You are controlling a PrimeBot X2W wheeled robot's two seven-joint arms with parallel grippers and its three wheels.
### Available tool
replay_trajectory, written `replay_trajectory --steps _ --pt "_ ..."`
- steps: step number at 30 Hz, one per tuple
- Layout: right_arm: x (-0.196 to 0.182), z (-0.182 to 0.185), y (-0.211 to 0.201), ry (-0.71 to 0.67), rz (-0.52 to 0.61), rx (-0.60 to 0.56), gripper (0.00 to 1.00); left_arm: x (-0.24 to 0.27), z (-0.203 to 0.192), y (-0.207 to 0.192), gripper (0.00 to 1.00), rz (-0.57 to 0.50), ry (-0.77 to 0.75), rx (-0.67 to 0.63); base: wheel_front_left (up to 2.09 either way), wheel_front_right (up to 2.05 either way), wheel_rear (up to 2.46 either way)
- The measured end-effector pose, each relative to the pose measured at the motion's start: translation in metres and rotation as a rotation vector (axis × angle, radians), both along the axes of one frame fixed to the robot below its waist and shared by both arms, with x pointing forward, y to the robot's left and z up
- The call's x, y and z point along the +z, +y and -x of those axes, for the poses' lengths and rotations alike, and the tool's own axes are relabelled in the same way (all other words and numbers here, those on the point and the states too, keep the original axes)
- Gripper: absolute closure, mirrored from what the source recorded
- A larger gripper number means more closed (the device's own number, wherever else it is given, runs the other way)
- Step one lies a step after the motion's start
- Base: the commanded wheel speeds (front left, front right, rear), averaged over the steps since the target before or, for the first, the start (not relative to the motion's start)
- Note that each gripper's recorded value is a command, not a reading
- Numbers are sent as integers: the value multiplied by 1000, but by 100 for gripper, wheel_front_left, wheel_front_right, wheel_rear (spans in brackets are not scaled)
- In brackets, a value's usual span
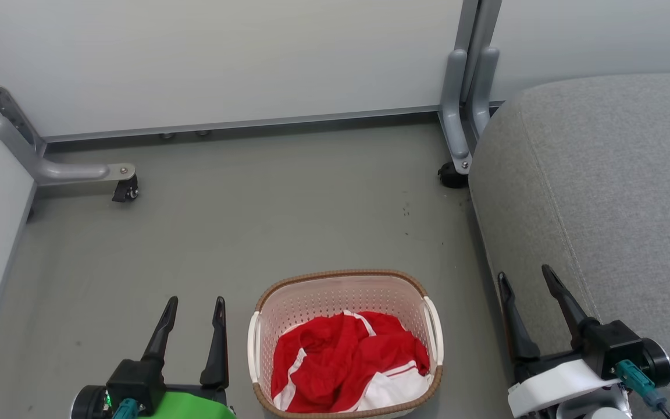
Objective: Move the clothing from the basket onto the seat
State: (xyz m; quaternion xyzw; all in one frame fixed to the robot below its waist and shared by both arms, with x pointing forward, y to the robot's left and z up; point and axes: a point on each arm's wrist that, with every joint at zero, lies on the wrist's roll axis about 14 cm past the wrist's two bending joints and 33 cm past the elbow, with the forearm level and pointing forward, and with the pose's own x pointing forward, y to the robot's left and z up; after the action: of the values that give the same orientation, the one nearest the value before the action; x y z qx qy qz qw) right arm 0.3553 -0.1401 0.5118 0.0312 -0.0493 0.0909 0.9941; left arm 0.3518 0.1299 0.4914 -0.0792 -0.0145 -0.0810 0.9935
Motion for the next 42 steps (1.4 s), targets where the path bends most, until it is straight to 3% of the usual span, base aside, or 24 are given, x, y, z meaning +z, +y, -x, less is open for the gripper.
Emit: replay_trajectory --steps 9,15,26,36,42 --pt "13 -38 -1 -48 7 -4 0 -13 -30 -19 0 -28 28 -81 0 0 0" --pt "9 -71 -8 -57 35 -23 0 -51 -51 -46 0 -77 122 -192 0 0 0" --pt "-22 -115 -33 -19 61 -88 0 -145 -61 -110 0 -227 311 -572 0 0 0" --pt "-59 -143 -48 27 37 -125 0 -235 -68 -135 0 -533 378 -920 0 0 0" --pt "-81 -153 -55 60 33 -136 0 -302 -64 -127 0 -736 522 -1057 0 0 0"
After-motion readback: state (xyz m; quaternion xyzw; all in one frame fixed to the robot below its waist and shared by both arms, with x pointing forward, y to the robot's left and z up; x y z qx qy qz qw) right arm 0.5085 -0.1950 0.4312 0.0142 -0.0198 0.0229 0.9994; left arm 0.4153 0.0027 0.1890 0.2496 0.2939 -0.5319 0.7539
